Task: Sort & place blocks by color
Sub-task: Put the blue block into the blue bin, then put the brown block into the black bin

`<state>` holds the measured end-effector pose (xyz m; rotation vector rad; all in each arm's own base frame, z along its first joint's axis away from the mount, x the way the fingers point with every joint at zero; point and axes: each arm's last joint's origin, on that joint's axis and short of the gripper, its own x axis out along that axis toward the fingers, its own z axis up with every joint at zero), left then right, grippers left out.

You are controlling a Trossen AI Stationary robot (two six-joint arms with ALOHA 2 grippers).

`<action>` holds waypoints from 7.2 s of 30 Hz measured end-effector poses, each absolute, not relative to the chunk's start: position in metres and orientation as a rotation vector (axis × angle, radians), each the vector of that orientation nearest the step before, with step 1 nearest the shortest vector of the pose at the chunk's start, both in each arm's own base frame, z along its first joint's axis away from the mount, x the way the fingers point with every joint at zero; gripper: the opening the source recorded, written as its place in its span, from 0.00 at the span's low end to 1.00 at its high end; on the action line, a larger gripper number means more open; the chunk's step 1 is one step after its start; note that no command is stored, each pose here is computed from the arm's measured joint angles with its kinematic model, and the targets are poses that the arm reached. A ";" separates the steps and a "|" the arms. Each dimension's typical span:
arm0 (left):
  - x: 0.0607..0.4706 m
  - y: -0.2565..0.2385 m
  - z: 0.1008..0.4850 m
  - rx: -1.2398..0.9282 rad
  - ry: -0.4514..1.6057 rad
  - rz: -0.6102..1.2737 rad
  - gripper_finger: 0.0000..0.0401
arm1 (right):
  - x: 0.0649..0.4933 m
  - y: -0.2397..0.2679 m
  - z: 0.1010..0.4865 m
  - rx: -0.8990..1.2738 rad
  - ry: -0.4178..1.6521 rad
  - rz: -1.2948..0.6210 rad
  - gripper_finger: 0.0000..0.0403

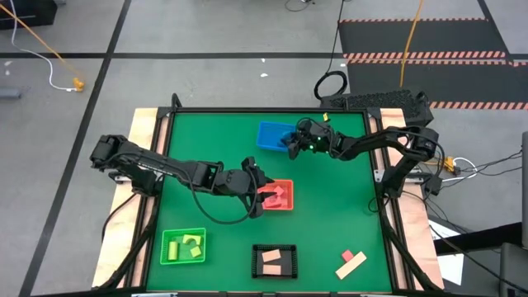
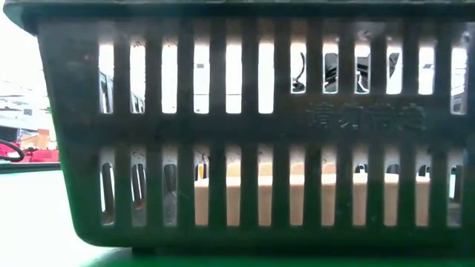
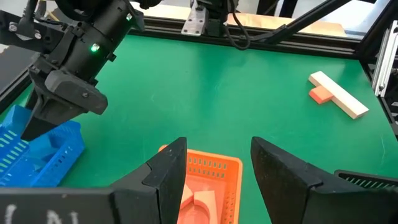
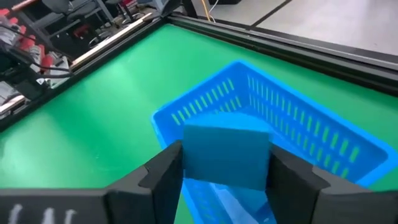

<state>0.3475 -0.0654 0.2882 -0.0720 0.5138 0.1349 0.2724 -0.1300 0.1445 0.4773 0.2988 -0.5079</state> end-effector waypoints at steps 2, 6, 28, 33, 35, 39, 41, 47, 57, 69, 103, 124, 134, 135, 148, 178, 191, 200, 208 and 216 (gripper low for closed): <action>0.348 -0.065 0.288 -0.072 0.514 0.135 0.45 | 0.272 -0.130 0.144 0.465 0.302 -0.505 0.50; 0.348 -0.065 0.288 -0.072 0.515 0.135 0.45 | 0.273 -0.130 0.145 0.432 0.304 -0.499 0.57; 0.342 -0.073 0.282 -0.051 0.588 0.121 0.45 | 0.221 -0.007 0.212 0.570 0.645 -0.117 0.67; 0.341 -0.075 0.282 -0.047 0.593 0.114 0.45 | 0.206 0.049 0.212 0.772 0.796 -0.011 0.67; 0.341 -0.076 0.282 -0.045 0.594 0.112 0.45 | 0.199 0.068 0.209 0.817 0.865 0.023 0.67; 0.341 -0.076 0.282 -0.026 0.595 0.106 0.45 | 0.186 0.100 0.206 0.790 0.966 0.131 0.67; 0.341 -0.076 0.282 -0.023 0.594 0.105 0.45 | 0.179 0.112 0.206 0.755 0.985 0.182 0.67; 0.341 -0.076 0.282 -0.026 0.590 0.105 0.45 | 0.165 0.126 0.202 0.660 1.047 0.226 0.67; 0.339 -0.075 0.279 -0.065 0.628 0.125 0.45 | 0.167 0.158 0.195 0.619 0.985 0.364 0.67; 0.335 -0.088 0.277 -0.183 0.638 0.135 0.45 | 0.152 0.196 0.170 0.412 1.044 0.532 0.67; 0.318 -0.139 0.282 -0.316 0.539 0.184 0.45 | 0.119 0.202 0.157 0.057 1.078 0.548 0.67; 0.314 -0.148 0.282 -0.309 0.541 0.157 0.45 | 0.131 0.226 0.129 -0.031 0.950 0.586 0.67; 0.310 -0.157 0.282 -0.298 0.543 0.138 0.45 | 0.125 0.226 0.126 -0.089 0.973 0.568 0.51; 0.310 -0.157 0.282 -0.297 0.543 0.137 0.45 | 0.124 0.225 0.126 -0.094 0.974 0.566 0.47; 0.310 -0.156 0.282 -0.288 0.533 0.157 0.45 | 0.124 0.224 0.134 -0.090 0.935 0.582 0.28; 0.333 -0.167 0.290 0.134 0.320 -0.029 0.45 | 0.200 0.139 0.283 0.021 -0.176 0.259 0.30; 0.353 -0.165 0.284 0.016 0.207 -0.031 0.45 | 0.240 0.114 0.271 0.007 -0.277 0.329 0.30; 0.355 -0.161 0.284 0.117 0.205 -0.013 0.45 | 0.250 0.107 0.269 0.001 -0.383 0.407 0.30; 0.360 -0.149 0.290 0.164 0.157 0.065 0.45 | 0.257 0.098 0.267 -0.033 -0.436 0.389 0.29; 0.363 -0.144 0.290 0.205 0.153 0.077 0.45 | 0.262 0.096 0.261 -0.054 -0.425 0.375 0.30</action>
